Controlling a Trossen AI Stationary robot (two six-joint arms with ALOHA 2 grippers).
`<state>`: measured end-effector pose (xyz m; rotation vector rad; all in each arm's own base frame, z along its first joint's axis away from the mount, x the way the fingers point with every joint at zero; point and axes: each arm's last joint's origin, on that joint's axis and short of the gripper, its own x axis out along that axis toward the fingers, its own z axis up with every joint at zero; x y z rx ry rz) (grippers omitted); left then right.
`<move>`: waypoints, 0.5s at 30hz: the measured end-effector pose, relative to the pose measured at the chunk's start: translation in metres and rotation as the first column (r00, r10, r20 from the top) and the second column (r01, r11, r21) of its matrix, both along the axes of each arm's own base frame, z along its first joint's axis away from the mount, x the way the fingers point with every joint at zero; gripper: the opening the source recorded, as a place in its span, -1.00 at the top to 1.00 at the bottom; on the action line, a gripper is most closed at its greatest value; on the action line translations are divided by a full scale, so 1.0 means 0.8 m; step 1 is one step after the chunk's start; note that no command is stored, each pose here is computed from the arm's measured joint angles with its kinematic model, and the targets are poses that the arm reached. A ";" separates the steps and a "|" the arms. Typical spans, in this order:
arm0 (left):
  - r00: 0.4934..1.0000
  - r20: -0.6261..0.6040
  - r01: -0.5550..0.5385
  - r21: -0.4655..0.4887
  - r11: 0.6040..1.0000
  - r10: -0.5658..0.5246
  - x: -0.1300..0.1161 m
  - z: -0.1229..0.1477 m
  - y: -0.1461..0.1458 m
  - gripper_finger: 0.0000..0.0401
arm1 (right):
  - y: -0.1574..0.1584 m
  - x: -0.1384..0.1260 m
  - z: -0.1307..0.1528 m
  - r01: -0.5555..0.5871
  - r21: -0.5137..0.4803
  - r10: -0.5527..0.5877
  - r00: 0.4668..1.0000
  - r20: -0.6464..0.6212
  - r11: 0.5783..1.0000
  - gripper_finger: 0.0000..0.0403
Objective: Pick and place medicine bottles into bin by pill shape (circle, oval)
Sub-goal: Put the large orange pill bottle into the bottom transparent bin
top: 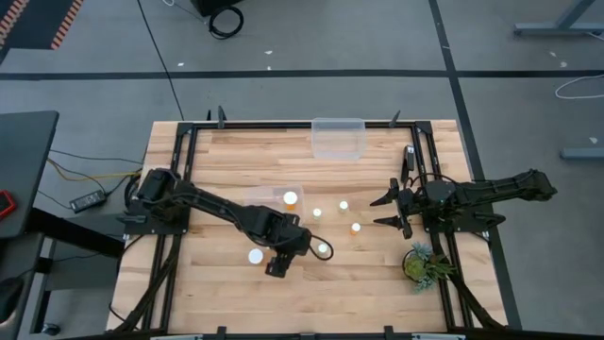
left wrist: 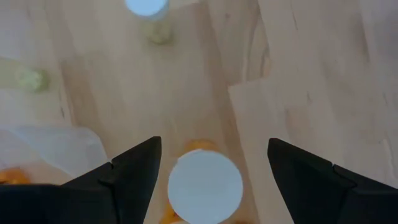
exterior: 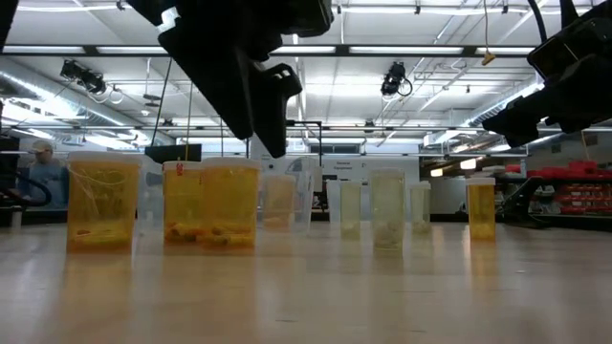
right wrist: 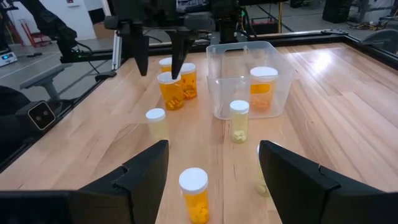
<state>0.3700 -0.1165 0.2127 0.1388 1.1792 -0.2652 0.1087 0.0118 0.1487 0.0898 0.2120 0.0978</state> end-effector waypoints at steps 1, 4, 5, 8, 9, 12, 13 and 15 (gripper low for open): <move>1.000 0.002 0.022 0.007 1.000 -0.022 0.000 -0.001 -0.002 -0.51 | 0.000 0.000 0.000 0.000 0.000 0.000 1.000 0.000 1.000 -0.28; 0.996 0.007 0.083 0.025 0.996 -0.083 -0.001 -0.002 -0.006 -0.51 | 0.000 0.000 0.000 0.000 0.000 0.000 1.000 0.000 1.000 -0.28; 0.995 0.009 0.102 0.031 0.994 -0.102 -0.002 -0.002 -0.008 -0.51 | 0.000 0.000 0.000 0.000 0.000 0.000 1.000 0.000 1.000 -0.28; 0.993 0.012 0.115 0.041 0.993 -0.115 -0.002 -0.002 -0.010 -0.51 | 0.000 0.000 0.000 0.000 0.000 0.000 1.000 0.000 1.000 -0.28; 0.993 0.011 0.115 0.043 0.992 -0.115 -0.002 -0.002 -0.010 -0.52 | 0.000 0.000 0.000 0.000 0.000 0.000 1.000 0.000 1.000 -0.28; 0.993 0.009 0.114 0.046 0.992 -0.115 -0.002 -0.002 -0.009 -0.58 | 0.000 0.000 0.000 0.000 0.000 0.000 1.000 0.000 1.000 -0.28; 0.993 0.008 0.114 0.047 0.992 -0.115 -0.003 -0.002 -0.009 -0.60 | 0.000 0.000 0.000 0.000 0.000 0.000 1.000 0.000 1.000 -0.28; 0.993 0.009 0.116 0.048 0.992 -0.117 -0.003 -0.003 -0.009 -0.67 | 0.000 0.000 0.000 0.000 0.000 0.000 1.000 0.000 1.000 -0.28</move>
